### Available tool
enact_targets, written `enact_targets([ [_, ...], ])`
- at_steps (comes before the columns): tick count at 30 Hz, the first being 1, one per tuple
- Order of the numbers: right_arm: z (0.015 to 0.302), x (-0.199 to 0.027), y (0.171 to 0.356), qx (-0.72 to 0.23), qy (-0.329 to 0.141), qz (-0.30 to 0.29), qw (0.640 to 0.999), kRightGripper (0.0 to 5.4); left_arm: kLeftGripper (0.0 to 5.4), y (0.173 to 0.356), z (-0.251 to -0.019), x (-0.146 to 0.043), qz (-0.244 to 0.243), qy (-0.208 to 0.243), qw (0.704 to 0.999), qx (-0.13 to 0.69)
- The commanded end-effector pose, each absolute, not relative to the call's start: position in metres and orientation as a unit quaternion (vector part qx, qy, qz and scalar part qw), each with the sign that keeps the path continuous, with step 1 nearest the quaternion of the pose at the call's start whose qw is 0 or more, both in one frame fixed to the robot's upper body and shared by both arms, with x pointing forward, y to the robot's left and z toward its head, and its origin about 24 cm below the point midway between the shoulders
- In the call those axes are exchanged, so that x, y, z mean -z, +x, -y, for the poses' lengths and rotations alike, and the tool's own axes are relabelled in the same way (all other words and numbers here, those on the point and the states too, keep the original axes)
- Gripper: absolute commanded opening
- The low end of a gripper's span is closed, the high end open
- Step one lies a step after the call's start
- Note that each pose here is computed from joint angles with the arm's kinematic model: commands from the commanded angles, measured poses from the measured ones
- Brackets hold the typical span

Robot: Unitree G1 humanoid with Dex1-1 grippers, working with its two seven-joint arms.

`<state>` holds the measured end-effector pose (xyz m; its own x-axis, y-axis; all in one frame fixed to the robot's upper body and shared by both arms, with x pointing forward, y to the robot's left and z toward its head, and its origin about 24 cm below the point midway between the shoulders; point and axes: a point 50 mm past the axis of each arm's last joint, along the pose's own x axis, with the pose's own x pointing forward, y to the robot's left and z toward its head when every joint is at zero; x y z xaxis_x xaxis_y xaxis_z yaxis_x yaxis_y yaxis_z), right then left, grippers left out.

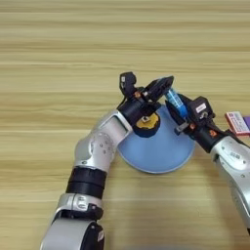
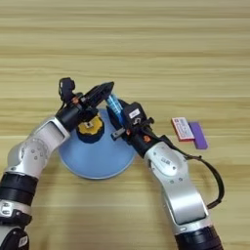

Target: Move the objects on the table

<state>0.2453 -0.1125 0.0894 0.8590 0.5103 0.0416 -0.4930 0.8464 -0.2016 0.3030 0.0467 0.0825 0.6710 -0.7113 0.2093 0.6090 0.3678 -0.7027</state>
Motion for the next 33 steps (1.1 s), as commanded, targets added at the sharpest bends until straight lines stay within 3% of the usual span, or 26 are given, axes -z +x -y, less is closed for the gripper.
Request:
enact_targets([
  [1,0.109,-0.107,0.249,-0.258,-0.1,0.078,0.958,1.42,1.49,0.294,-0.038,-0.078,-0.094,-0.407,0.808,0.415],
  [10,0.104,-0.126,0.248,-0.255,-0.109,0.106,0.955,1.42,1.37,0.292,-0.04,-0.078,-0.104,-0.406,0.81,0.411],
  [25,0.102,-0.118,0.249,-0.253,-0.107,0.089,0.957,1.42,1.35,0.296,-0.048,-0.075,-0.095,-0.395,0.827,0.388],
  [33,0.103,-0.117,0.249,-0.245,-0.096,0.087,0.961,2.56,1.3,0.299,-0.05,-0.073,-0.095,-0.387,0.835,0.379],
])
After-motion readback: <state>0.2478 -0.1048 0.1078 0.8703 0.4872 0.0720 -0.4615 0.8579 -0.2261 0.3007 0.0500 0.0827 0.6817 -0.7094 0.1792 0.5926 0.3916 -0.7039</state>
